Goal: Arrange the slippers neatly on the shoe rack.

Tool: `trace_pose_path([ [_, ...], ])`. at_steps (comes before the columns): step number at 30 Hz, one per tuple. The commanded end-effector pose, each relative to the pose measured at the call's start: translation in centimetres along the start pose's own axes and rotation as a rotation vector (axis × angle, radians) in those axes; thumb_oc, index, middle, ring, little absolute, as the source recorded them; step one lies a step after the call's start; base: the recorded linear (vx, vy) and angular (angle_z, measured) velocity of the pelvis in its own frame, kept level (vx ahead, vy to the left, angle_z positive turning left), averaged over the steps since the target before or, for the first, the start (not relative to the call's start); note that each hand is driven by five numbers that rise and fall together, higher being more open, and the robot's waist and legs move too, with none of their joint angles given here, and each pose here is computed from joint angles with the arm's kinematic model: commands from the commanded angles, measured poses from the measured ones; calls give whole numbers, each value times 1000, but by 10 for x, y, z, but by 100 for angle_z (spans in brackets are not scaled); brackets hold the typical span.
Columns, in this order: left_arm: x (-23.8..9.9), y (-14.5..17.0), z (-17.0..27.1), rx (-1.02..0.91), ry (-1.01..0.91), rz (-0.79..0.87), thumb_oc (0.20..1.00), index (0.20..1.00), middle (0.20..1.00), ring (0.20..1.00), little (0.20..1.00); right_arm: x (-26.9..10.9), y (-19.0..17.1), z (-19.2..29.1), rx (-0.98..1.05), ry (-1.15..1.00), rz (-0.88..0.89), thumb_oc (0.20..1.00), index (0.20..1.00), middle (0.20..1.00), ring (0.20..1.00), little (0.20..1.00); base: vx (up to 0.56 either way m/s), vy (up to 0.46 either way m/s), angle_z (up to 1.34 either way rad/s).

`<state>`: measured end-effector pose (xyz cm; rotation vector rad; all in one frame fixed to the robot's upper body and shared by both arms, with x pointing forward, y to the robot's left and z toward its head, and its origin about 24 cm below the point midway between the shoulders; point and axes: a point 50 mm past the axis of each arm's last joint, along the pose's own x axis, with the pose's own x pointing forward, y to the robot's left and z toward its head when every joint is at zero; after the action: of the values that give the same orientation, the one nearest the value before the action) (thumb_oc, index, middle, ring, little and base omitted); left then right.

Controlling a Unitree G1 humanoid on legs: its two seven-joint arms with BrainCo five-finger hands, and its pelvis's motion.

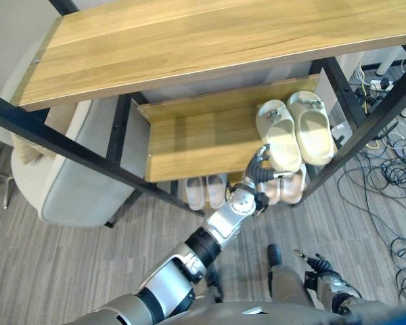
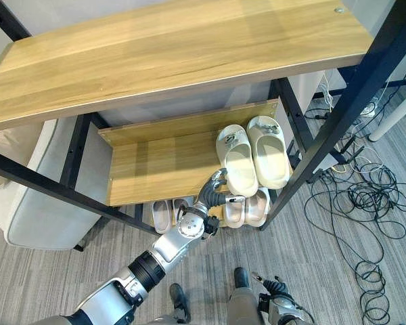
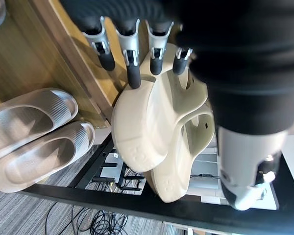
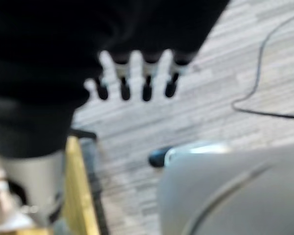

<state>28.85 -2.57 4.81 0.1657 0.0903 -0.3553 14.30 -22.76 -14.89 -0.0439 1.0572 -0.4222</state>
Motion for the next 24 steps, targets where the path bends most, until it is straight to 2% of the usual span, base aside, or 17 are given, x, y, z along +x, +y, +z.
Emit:
trace_pose_path([
  [1,14,0,18,88,-75,57,1000,1000,1000,1000,1000,-6,16,-20,2,70,31,1000,1000,1000,1000,1000,0,0,0],
  [7,15,42,12,151,-83,201,1000,1000,1000,1000,1000,-8,18,-30,34,101,36,1000,1000,1000,1000,1000,9,-6,6],
  [13,2,85,18,174,-154,288,1000,1000,1000,1000,1000,-12,23,-42,37,138,50,1000,1000,1000,1000,1000,16,10,7],
  [18,-18,97,-1,198,-117,242,1000,1000,1000,1000,1000,-15,24,-52,36,160,57,1000,1000,1000,1000,1000,14,11,17],
  [24,-48,90,-45,202,28,116,1000,1000,1000,1000,1000,-16,21,-58,38,171,40,1000,1000,1000,1000,1000,9,9,10],
])
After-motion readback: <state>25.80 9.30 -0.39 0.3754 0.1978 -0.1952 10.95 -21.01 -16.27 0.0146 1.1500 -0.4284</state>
